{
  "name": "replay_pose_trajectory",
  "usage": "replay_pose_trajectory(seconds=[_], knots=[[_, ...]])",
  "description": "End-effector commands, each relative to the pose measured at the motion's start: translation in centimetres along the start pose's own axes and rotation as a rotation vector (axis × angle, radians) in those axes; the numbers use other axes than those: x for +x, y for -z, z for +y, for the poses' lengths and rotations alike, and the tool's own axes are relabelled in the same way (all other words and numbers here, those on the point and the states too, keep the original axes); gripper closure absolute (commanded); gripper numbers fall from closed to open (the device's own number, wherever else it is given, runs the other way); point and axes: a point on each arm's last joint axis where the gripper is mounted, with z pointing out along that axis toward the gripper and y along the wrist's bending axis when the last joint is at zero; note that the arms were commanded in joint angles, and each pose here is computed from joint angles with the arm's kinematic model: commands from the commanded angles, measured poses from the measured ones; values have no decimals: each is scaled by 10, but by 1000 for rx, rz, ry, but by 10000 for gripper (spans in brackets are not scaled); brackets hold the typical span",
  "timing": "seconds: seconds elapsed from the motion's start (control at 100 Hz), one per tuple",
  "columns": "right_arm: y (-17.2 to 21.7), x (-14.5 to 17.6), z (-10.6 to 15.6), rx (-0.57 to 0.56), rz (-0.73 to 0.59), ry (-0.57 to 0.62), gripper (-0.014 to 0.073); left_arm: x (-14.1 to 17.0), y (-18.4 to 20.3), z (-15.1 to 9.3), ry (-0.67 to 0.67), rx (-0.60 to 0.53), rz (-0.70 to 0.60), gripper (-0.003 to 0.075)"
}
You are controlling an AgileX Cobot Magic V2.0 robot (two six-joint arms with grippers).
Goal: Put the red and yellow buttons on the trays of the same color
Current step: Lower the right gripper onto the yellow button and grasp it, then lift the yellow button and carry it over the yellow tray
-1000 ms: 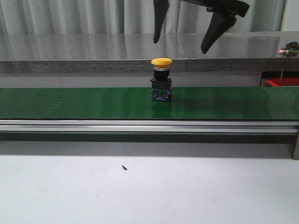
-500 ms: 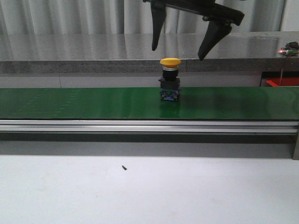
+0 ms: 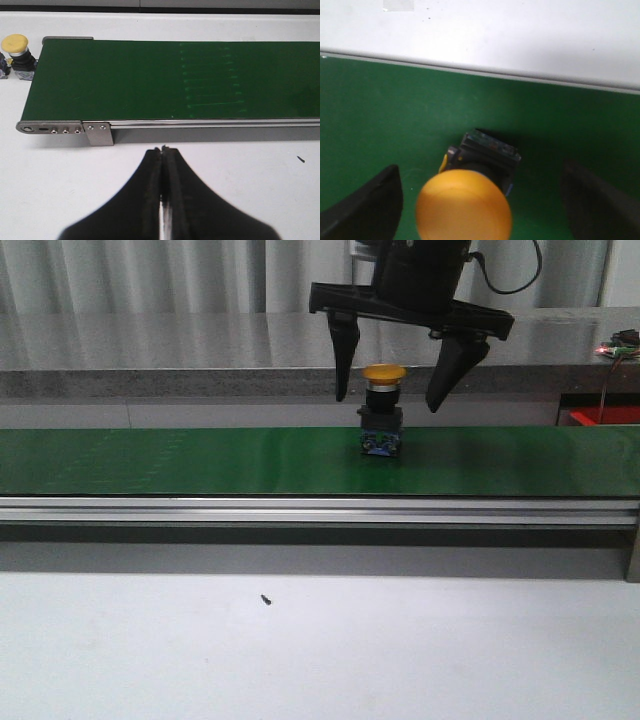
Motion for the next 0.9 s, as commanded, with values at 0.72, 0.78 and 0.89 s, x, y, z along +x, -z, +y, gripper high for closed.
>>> replay_pose_trajectory(seconds=[0.72, 0.78, 0.89], knots=[[94, -5, -21, 97, -196, 34, 345, -12, 5, -2, 13, 7, -86, 740], [103, -4, -25, 123, -212, 38, 345, -12, 5, -2, 13, 7, -86, 740], [116, 1, -33, 167, -230, 41, 345, -12, 5, -2, 13, 7, -86, 740]])
